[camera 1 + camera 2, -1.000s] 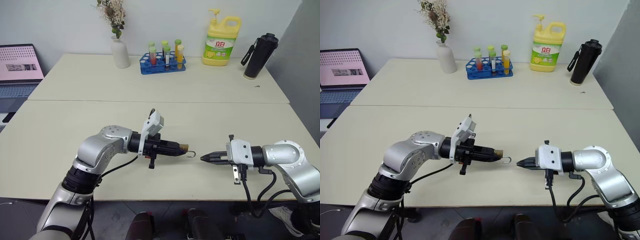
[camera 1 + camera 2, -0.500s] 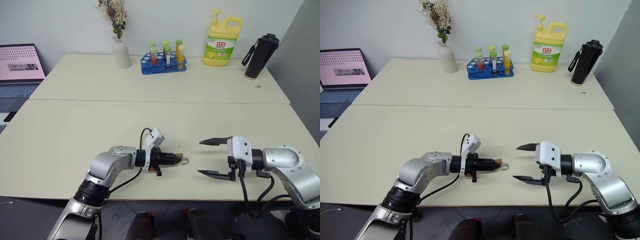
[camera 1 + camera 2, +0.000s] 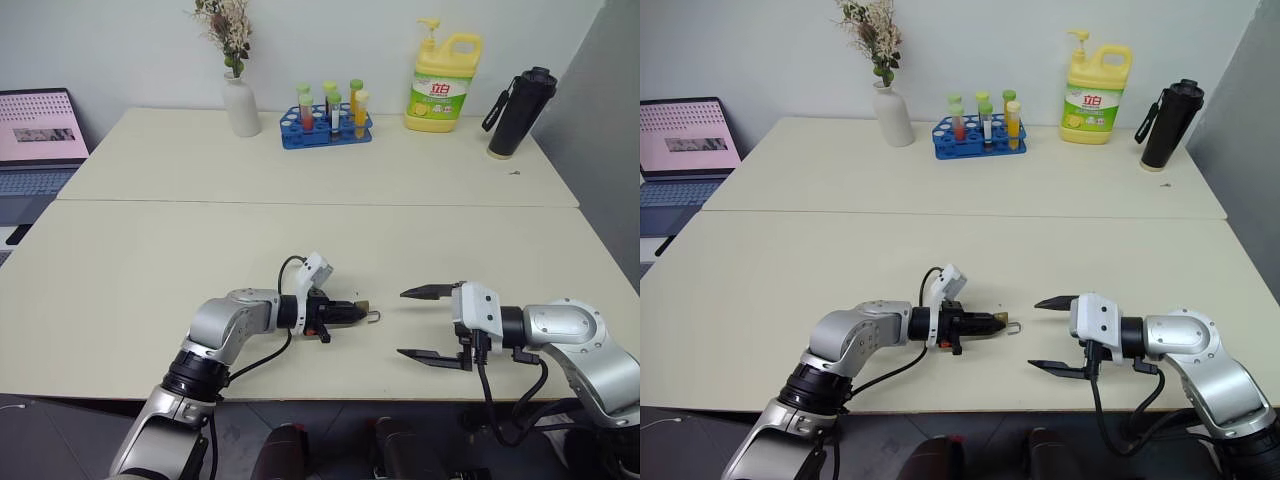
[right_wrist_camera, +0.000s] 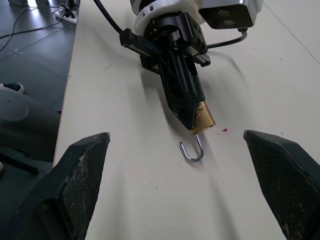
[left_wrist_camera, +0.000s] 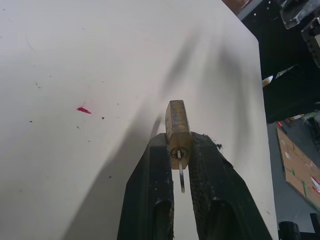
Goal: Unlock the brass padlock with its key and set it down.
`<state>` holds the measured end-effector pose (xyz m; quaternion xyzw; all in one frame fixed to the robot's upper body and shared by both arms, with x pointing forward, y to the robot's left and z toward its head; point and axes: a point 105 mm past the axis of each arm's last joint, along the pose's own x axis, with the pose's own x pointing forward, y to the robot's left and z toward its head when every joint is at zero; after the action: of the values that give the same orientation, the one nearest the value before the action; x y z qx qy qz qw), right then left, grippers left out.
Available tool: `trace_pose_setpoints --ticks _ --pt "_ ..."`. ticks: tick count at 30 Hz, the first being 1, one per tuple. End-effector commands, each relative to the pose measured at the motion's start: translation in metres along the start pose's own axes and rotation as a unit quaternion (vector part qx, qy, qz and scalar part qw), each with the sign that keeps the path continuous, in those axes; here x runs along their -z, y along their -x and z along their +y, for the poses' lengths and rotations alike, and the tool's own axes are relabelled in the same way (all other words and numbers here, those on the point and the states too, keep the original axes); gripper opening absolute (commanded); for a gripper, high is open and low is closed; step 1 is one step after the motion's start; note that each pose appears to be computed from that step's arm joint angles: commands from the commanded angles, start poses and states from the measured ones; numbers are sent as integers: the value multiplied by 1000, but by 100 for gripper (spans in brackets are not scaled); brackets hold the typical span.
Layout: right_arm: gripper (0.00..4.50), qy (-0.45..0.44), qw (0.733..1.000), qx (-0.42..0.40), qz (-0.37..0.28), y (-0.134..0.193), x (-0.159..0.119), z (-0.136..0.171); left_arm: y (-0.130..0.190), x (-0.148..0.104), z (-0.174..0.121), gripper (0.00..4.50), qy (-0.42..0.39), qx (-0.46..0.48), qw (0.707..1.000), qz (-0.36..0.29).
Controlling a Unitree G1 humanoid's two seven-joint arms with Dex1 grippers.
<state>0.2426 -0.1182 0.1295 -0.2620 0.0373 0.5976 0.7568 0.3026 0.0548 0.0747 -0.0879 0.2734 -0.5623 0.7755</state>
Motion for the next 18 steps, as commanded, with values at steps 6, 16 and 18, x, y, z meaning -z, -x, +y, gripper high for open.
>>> trace_pose_setpoints --ticks 6,16,18 --pt "450 9 1000 -1 -1 4 -4 4 2 -31 7 330 -163 -41 985 -32" --pt "450 4 1000 26 5 11 -3 -4 60 -66 -17 429 -337 -75 935 -81" --pt "450 3 1000 26 9 11 -1 -5 72 -62 -20 429 -360 -90 927 -62"
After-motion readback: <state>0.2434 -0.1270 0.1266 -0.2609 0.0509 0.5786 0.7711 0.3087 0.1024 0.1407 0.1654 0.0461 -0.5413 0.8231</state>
